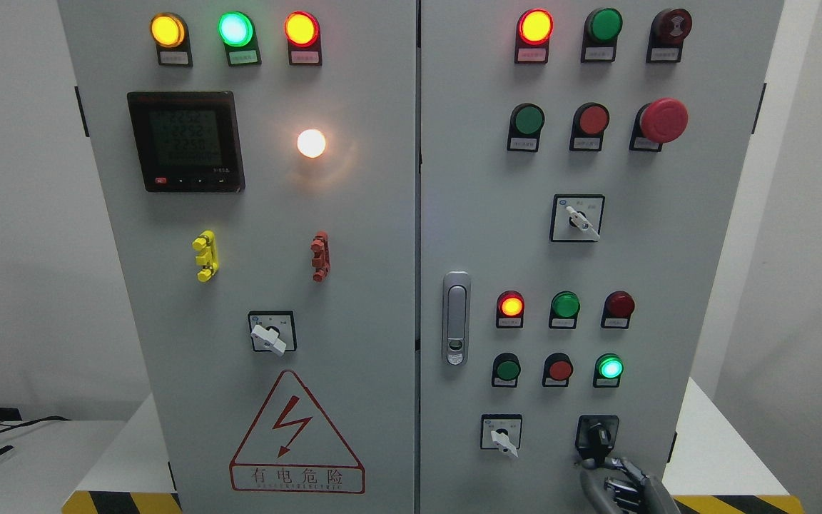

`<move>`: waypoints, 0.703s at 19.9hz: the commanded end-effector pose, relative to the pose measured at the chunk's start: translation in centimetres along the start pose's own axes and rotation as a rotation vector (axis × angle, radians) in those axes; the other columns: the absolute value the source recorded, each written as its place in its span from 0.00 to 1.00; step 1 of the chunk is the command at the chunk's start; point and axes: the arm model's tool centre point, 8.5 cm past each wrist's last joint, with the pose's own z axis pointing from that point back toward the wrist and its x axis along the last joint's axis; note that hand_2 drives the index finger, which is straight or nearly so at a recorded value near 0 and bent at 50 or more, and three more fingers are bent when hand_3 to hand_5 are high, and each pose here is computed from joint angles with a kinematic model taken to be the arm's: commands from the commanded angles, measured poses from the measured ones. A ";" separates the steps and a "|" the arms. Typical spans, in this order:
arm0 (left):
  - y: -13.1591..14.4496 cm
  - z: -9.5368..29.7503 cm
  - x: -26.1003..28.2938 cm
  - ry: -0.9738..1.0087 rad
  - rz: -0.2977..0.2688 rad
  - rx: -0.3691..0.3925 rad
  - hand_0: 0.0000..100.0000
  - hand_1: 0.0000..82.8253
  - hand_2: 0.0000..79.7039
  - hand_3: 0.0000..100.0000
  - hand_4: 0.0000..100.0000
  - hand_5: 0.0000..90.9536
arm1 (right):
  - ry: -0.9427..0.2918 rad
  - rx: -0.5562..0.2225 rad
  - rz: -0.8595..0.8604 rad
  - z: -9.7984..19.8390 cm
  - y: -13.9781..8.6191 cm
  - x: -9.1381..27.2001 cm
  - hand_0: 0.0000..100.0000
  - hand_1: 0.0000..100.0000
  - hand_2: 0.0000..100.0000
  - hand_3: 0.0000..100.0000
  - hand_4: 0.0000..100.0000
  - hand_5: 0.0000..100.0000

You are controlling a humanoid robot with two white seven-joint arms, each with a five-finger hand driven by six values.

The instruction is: Trip black knob to open circuit

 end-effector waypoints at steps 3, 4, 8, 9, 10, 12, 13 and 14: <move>0.0 0.0 0.0 -0.001 -0.030 -0.004 0.12 0.47 0.00 0.00 0.00 0.00 | 0.007 -0.035 0.005 0.2 -1.5 -0.1 0.44 0.67 0.42 1.00 1.00 0.95; 0.0 0.0 0.0 -0.001 -0.030 -0.004 0.12 0.47 0.00 0.00 0.00 0.00 | 0.006 -0.040 0.004 0.2 -1.6 -0.1 0.44 0.67 0.42 1.00 1.00 0.95; 0.0 0.0 0.0 -0.001 -0.030 -0.004 0.12 0.47 0.00 0.00 0.00 0.00 | 0.009 -0.056 0.001 0.8 -2.4 -0.3 0.44 0.67 0.42 1.00 1.00 0.95; 0.0 0.0 0.0 -0.001 -0.030 -0.004 0.12 0.47 0.00 0.00 0.00 0.00 | 0.010 -0.062 -0.003 1.0 -2.6 -0.4 0.45 0.67 0.42 1.00 1.00 0.95; 0.0 0.0 0.0 -0.001 -0.030 -0.004 0.12 0.47 0.00 0.00 0.00 0.00 | 0.007 -0.070 -0.003 1.2 -2.9 -0.3 0.50 0.70 0.42 1.00 1.00 0.94; 0.0 0.0 0.0 -0.001 -0.030 -0.004 0.12 0.47 0.00 0.00 0.00 0.00 | -0.003 -0.078 -0.006 1.7 -3.3 0.0 0.56 0.70 0.41 1.00 1.00 0.93; -0.1 0.0 0.0 -0.001 -0.030 -0.005 0.12 0.47 0.00 0.00 0.00 0.00 | -0.002 -0.078 -0.007 1.9 -3.4 -0.1 0.59 0.69 0.42 1.00 1.00 0.92; 0.0 0.0 0.0 -0.001 -0.030 -0.004 0.12 0.47 0.00 0.00 0.00 0.00 | -0.005 -0.080 -0.008 2.2 -3.5 0.0 0.60 0.65 0.43 1.00 1.00 0.92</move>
